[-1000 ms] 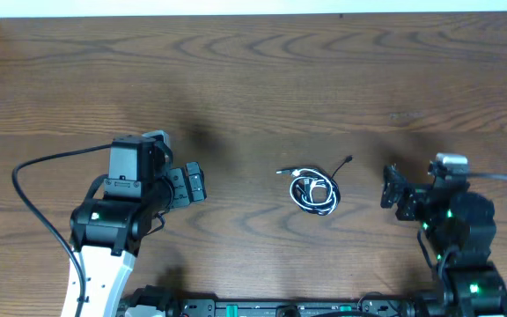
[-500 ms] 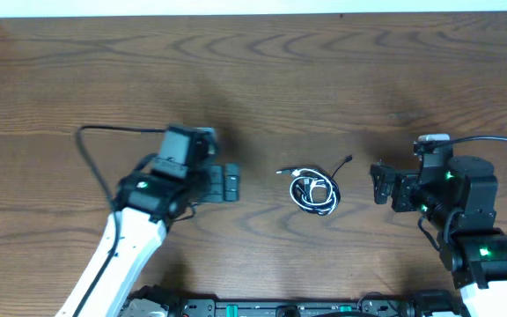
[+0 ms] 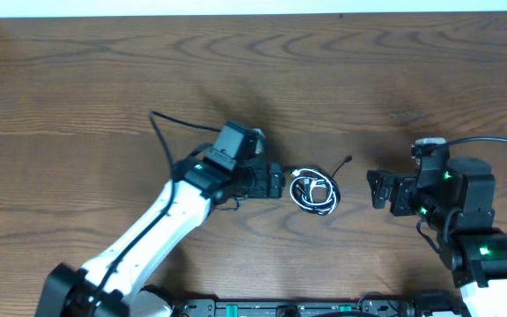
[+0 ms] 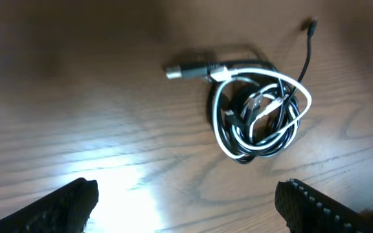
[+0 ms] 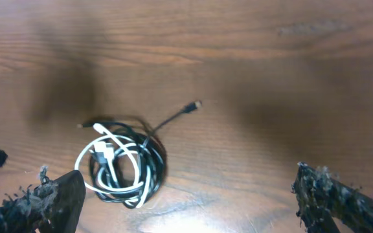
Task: Untangle cables
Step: 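Move the left gripper down onto the black-and-white cable bundle and grasp it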
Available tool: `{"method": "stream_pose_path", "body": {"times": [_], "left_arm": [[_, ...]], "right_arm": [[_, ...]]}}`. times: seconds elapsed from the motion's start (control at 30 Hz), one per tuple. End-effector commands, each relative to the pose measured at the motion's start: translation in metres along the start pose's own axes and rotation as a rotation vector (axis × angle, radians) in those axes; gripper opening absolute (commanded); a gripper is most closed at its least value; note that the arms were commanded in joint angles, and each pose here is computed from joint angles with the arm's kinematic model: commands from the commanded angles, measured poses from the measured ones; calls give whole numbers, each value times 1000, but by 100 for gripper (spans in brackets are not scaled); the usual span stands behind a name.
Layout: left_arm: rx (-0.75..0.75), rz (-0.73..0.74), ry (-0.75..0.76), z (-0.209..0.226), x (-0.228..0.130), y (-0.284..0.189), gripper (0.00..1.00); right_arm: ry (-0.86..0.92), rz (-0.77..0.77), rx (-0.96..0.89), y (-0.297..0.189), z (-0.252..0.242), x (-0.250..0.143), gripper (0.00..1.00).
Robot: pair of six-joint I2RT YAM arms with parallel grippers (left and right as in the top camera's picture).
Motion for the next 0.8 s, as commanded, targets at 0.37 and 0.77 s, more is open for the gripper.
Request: {"method": "stream_pose_path", "body": {"times": [0.37,0.77], "left_arm": [[-104,101,-12,-41,-7,75,77],[-77,123,40,-49,-18,103,66]], "right_arm": [[46,63,-25,13,-3,-1,99],[46,65,-25,13,-3,-1,99]]}}
Point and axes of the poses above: each gripper's point midway between its finger pads, its own y axis out along the fingers, its own z axis along the line the jaws close on, x = y × z, the point moved 5 cm from there along -y, back along the fingers, and after that the axes turned 15 degrees about y, right-handed, at the moved point
